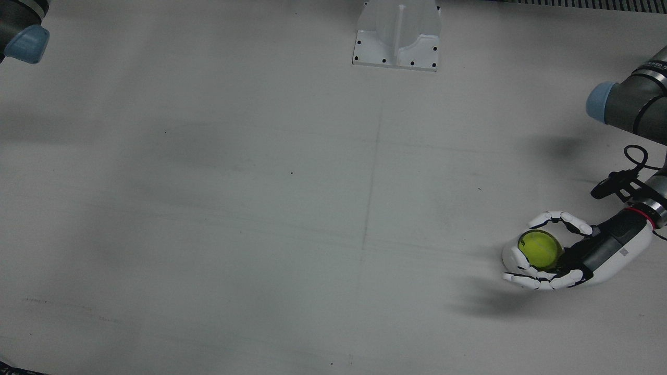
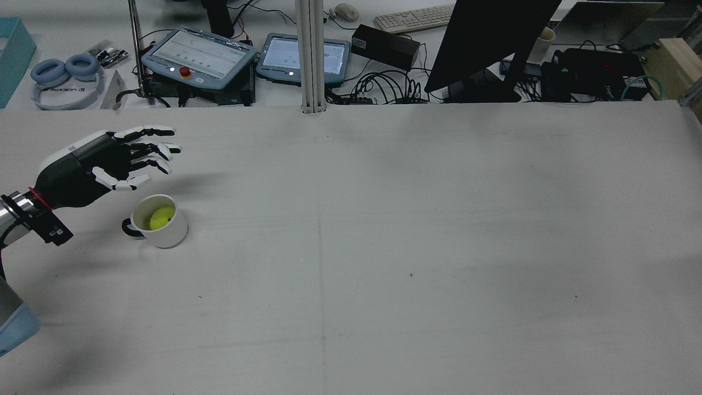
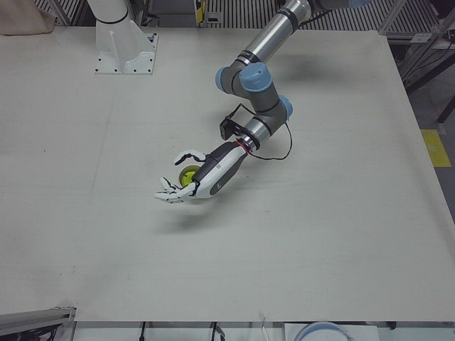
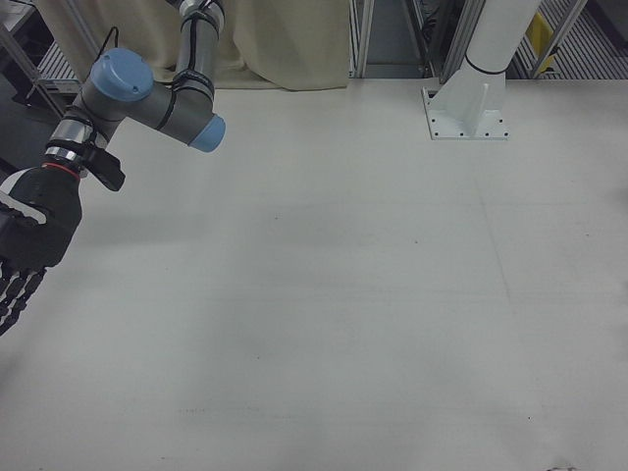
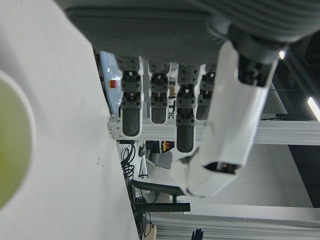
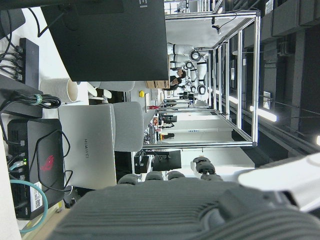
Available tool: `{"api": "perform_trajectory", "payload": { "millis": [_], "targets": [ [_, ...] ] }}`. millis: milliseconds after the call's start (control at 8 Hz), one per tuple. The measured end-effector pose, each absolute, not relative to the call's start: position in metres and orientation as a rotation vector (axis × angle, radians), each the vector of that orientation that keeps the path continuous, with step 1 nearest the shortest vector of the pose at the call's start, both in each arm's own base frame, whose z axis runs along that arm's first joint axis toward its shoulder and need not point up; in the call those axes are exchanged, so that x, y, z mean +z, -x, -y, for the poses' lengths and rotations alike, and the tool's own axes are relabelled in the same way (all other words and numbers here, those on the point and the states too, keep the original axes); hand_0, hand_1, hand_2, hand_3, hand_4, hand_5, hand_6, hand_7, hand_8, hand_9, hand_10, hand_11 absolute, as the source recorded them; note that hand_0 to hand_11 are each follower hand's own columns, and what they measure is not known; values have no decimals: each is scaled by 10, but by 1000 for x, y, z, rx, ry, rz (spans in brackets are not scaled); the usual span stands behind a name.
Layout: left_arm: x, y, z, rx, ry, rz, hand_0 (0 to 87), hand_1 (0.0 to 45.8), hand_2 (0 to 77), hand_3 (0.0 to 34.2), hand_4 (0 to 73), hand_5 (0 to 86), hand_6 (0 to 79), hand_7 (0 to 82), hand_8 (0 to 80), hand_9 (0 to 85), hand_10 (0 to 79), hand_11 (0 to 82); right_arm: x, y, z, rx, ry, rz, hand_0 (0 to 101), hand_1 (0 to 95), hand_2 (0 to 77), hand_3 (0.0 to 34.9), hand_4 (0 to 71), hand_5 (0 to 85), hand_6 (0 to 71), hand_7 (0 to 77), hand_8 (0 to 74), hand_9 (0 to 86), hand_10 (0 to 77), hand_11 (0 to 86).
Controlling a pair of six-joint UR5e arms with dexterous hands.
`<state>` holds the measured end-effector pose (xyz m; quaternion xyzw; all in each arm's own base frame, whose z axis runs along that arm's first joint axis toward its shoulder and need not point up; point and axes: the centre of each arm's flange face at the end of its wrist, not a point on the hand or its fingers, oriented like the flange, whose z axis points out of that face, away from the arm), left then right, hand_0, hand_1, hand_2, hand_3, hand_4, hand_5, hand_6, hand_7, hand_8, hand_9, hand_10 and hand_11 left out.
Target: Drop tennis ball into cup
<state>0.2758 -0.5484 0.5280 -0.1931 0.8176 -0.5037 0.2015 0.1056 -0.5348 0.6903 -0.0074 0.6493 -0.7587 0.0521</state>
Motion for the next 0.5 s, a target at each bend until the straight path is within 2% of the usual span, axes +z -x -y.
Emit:
{"api": "perform_trajectory", "payload": {
  "millis": [125,250,375,500],
  "targets": [
    [518,-238,564,-1428,470,-2322,799,240,409,0,196,213,475,322,229,235,256,404,690,-106,535,-2308,23,-1975,0,5,5,0,0,0,0,0,0,0,0,5],
    [511,-190,580,-1464,379,-2351,799,240,409,0,196,213,415,333,218,240,256,415,690,-106,535,-2308,23,-1975,0,5,5,0,0,0,0,0,0,0,0,5],
    [513,-131,595,-1526,264,-2369,800,240,420,0,213,218,409,355,224,245,256,415,690,-106,535,-2308,23,-1974,0,5,5,0,0,0,0,5,0,0,0,5],
    [524,-71,605,-1599,148,-2374,801,240,436,0,224,245,529,355,256,262,273,431,690,-106,535,-2308,23,-1974,0,5,5,0,0,0,0,5,0,0,0,5]
  ]
}}
